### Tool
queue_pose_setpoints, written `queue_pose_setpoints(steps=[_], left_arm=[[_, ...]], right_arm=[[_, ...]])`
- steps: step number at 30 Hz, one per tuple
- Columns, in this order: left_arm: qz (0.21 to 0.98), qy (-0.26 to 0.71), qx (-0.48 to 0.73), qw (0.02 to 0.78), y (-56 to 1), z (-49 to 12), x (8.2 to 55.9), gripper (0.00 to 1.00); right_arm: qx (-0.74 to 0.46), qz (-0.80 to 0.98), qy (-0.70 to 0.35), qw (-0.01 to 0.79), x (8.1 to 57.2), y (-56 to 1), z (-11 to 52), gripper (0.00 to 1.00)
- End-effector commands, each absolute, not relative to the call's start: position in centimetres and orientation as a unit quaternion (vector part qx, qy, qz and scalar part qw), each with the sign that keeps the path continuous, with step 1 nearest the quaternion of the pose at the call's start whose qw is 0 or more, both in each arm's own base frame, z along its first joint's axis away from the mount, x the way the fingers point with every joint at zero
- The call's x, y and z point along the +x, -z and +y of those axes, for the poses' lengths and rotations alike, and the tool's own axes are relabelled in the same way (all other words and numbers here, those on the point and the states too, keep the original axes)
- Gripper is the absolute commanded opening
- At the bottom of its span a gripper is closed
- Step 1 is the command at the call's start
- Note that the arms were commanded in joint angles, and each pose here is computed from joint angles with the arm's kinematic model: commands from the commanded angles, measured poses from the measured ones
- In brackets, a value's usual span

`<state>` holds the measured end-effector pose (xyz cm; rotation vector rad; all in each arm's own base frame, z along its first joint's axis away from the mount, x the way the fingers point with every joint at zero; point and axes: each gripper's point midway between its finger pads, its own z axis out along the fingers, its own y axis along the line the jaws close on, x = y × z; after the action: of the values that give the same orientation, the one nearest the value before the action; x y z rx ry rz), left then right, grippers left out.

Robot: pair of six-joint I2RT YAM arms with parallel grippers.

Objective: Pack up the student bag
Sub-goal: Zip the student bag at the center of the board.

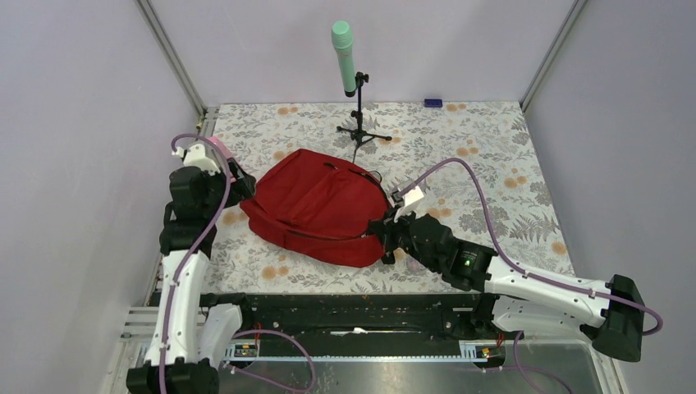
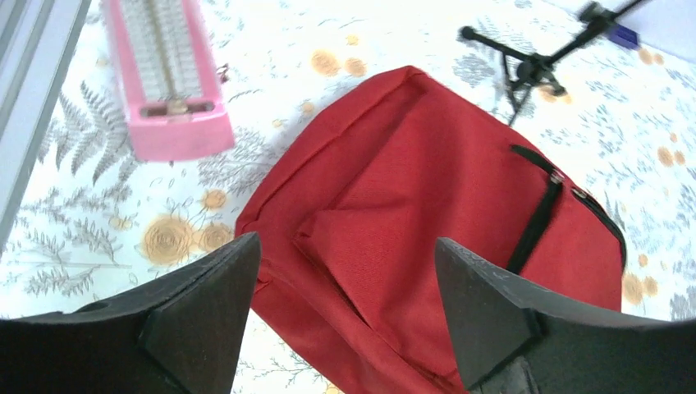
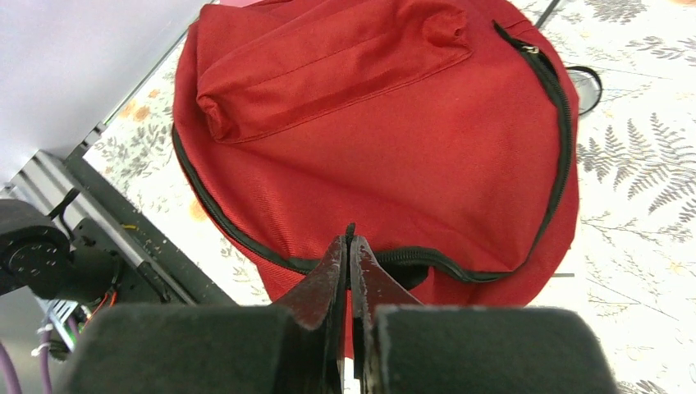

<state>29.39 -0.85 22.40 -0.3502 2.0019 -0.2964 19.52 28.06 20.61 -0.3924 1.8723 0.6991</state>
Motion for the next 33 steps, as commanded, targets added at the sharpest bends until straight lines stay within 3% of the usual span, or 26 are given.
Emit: queue_pose_setpoints(steps=[1, 4, 8, 13, 18, 25, 29, 33], left_arm=[[0.785, 0.136, -0.008, 0.604, -28.2, -3.9, 28.6, 0.79], [0.757, 0.200, 0.117, 0.610, -28.7, -9.5, 26.7, 0.80], [0.725, 0.295, 0.264, 0.564, -27.5, -17.2, 22.4, 0.80], [0.712, 0.335, 0.357, 0.503, -25.5, -23.0, 19.3, 0.81], [0.703, 0.341, 0.423, 0.459, -23.8, -26.3, 18.0, 0.82], [0.733, 0.247, 0.441, 0.454, -20.9, -26.9, 19.2, 0.82], [0.739, 0.239, 0.441, 0.449, -20.5, -27.3, 19.1, 0.74], [0.742, 0.241, 0.444, 0.441, -20.2, -28.0, 18.9, 0.57]], right_arm=[[-0.161, 0.757, -0.335, 0.538, 19.6, -23.6, 29.6, 0.00], [-0.156, 0.758, -0.330, 0.540, 19.9, -23.5, 29.6, 0.00], [-0.155, 0.760, -0.327, 0.540, 20.1, -23.4, 29.7, 0.00], [-0.152, 0.763, -0.321, 0.541, 20.3, -23.3, 29.7, 0.00], [-0.147, 0.764, -0.321, 0.540, 20.4, -23.5, 29.7, 0.00], [-0.141, 0.766, -0.319, 0.539, 20.3, -23.3, 29.3, 0.00], [-0.144, 0.768, -0.315, 0.539, 20.3, -23.2, 29.2, 0.00], [-0.148, 0.770, -0.310, 0.538, 20.4, -22.9, 29.3, 0.00]])
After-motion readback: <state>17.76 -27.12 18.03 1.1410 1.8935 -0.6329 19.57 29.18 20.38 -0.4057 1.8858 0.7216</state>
